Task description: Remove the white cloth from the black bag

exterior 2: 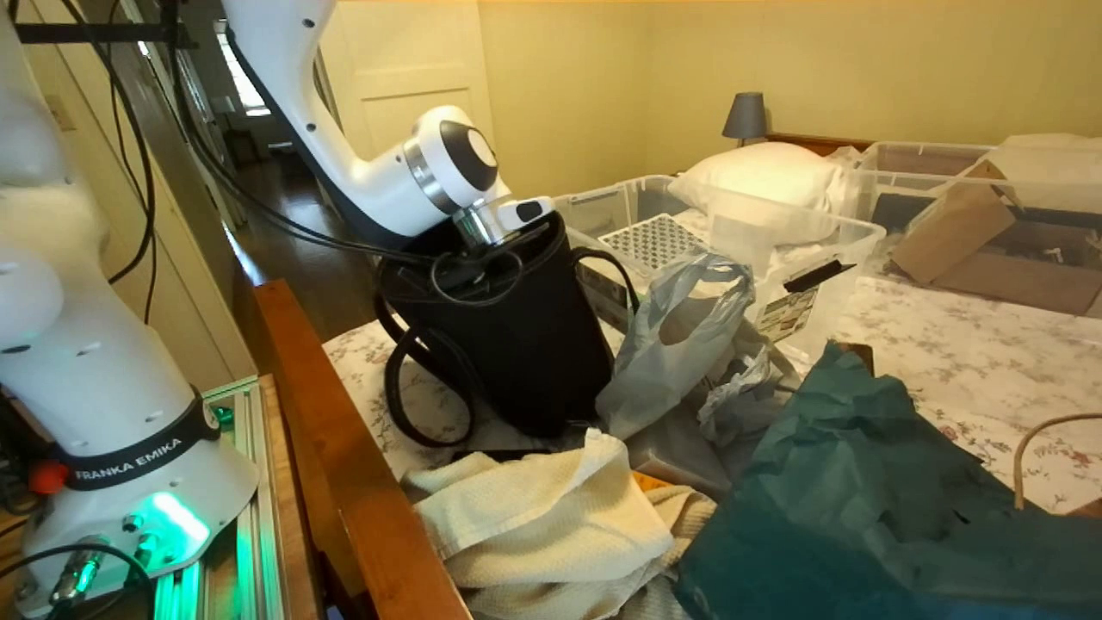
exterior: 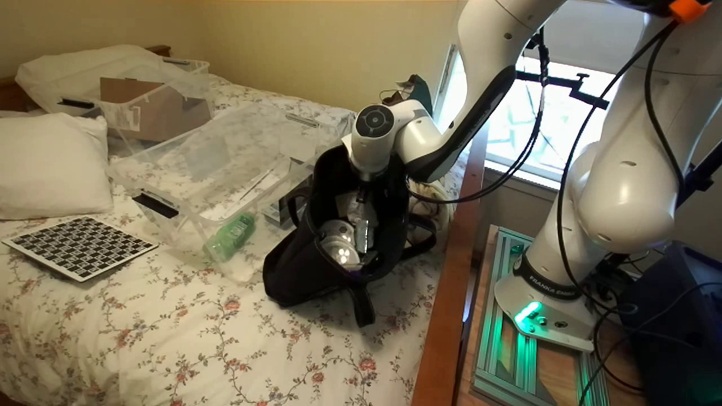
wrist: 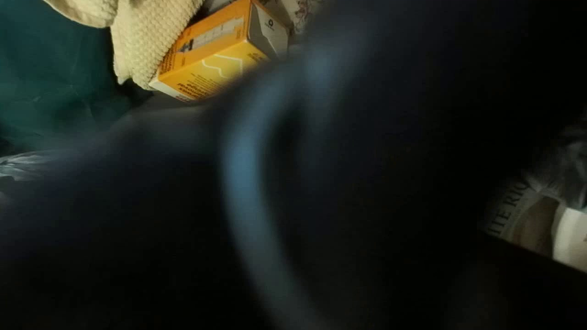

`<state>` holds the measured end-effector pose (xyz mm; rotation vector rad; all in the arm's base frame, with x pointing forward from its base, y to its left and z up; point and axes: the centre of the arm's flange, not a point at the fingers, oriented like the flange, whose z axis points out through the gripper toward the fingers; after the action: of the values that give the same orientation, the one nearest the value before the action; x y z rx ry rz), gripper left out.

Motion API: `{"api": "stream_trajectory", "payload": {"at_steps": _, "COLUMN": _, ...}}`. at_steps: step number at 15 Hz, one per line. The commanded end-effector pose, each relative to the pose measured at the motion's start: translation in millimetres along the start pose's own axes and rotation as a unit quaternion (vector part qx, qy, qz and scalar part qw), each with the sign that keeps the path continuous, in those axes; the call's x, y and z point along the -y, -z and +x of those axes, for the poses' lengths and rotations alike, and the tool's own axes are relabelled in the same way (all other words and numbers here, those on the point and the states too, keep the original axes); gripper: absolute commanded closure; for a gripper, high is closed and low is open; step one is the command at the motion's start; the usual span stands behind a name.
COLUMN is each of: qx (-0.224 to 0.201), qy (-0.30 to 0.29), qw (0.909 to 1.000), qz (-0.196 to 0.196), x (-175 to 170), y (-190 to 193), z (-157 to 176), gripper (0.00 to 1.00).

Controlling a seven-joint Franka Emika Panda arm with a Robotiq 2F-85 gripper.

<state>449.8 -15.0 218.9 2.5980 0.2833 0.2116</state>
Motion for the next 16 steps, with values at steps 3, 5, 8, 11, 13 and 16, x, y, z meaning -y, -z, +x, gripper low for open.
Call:
{"api": "stream_trajectory", "payload": {"at_steps": 3, "qx": -0.03, "qy": -0.01, "qw": 0.9995, "qz": -0.008, "x": -22, "y": 40, "z": -34, "gripper": 0.98}}
{"api": "stream_trajectory", "payload": {"at_steps": 5, "qx": -0.043, "qy": -0.004, "qw": 0.999, "qz": -0.013, "x": -25, "y": 51, "z": -41, "gripper": 0.98}}
{"api": "stream_trajectory", "payload": {"at_steps": 8, "qx": -0.068, "qy": 0.027, "qw": 0.9971, "qz": -0.021, "x": -27, "y": 64, "z": -53, "gripper": 0.98}}
{"api": "stream_trajectory", "payload": {"at_steps": 11, "qx": -0.095, "qy": 0.056, "qw": 0.9938, "qz": -0.017, "x": -28, "y": 76, "z": -63, "gripper": 0.98}}
{"api": "stream_trajectory", "payload": {"at_steps": 13, "qx": -0.112, "qy": 0.072, "qw": 0.9911, "qz": -0.013, "x": -30, "y": 85, "z": -68, "gripper": 0.98}}
{"api": "stream_trajectory", "payload": {"at_steps": 16, "qx": -0.136, "qy": 0.095, "qw": 0.9862, "qz": 0.008, "x": -33, "y": 96, "z": -72, "gripper": 0.98}}
